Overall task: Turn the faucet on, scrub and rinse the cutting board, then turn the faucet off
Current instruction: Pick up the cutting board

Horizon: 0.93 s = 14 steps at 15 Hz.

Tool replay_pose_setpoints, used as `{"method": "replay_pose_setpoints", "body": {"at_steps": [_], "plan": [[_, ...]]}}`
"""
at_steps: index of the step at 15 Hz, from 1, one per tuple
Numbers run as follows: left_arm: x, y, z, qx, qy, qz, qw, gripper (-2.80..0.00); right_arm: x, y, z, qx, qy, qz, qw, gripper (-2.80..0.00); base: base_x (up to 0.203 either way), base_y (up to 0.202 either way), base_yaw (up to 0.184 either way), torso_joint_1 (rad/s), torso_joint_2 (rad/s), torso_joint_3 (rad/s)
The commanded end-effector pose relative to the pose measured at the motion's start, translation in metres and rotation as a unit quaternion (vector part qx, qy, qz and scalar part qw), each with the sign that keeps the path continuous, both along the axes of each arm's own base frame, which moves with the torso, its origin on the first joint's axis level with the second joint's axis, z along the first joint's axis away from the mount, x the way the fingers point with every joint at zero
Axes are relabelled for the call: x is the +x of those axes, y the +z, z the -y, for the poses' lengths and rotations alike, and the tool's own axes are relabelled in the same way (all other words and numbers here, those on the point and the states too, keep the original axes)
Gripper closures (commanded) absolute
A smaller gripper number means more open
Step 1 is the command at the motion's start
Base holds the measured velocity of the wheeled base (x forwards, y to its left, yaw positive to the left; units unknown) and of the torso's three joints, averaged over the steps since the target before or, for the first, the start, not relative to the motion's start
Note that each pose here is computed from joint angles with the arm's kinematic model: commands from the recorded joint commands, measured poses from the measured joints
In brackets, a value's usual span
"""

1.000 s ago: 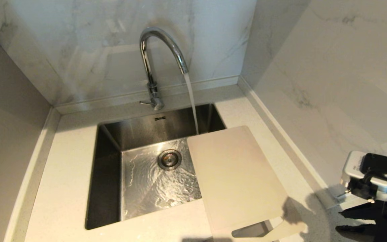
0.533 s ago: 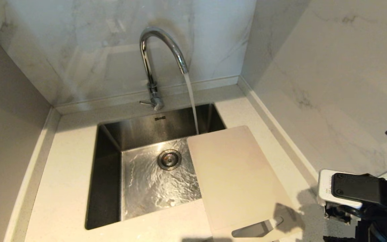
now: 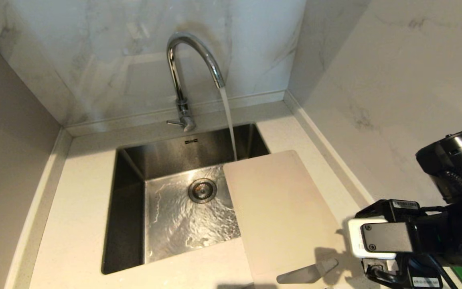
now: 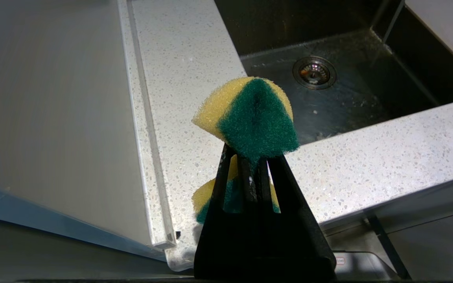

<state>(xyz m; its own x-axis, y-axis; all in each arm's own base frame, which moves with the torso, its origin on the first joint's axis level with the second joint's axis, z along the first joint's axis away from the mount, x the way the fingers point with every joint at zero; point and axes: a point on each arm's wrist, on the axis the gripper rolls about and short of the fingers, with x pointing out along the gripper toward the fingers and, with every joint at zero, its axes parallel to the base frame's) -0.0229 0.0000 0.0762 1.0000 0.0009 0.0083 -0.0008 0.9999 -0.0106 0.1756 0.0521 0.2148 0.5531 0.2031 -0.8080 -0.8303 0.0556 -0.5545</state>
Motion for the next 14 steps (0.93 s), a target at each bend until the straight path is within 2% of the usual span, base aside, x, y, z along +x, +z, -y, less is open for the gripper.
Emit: {"method": "replay_pose_setpoints", "body": {"at_steps": [1, 2, 6, 11, 14], "plan": [[0.000, 0.000, 0.000, 0.000, 0.000, -0.001, 1.0000, 0.00, 0.011, -0.009, -0.003, -0.043, 0.057, -0.011, 0.997, -2.80, 0.000, 0.000, 0.000, 0.000, 0.00, 0.000], [0.000, 0.000, 0.000, 0.000, 0.000, -0.001, 1.0000, 0.00, 0.015, -0.012, -0.005, -0.057, 0.082, -0.015, 0.995, -2.80, 0.000, 0.000, 0.000, 0.000, 0.00, 0.000], [0.000, 0.000, 0.000, 0.000, 0.000, -0.001, 1.0000, 0.00, 0.027, -0.026, -0.010, -0.044, 0.134, -0.047, 0.989, -2.80, 0.000, 0.000, 0.000, 0.000, 0.00, 0.000], [0.000, 0.000, 0.000, 0.000, 0.000, -0.001, 1.0000, 0.00, 0.031, -0.039, -0.011, -0.051, 0.142, -0.076, 0.986, -2.80, 0.000, 0.000, 0.000, 0.000, 0.00, 0.000], [0.000, 0.000, 0.000, -0.001, 0.000, -0.001, 1.0000, 0.00, 0.027, -0.053, -0.012, -0.037, 0.156, -0.108, 0.981, -2.80, 0.000, 0.000, 0.000, 0.000, 0.00, 0.000]]}}
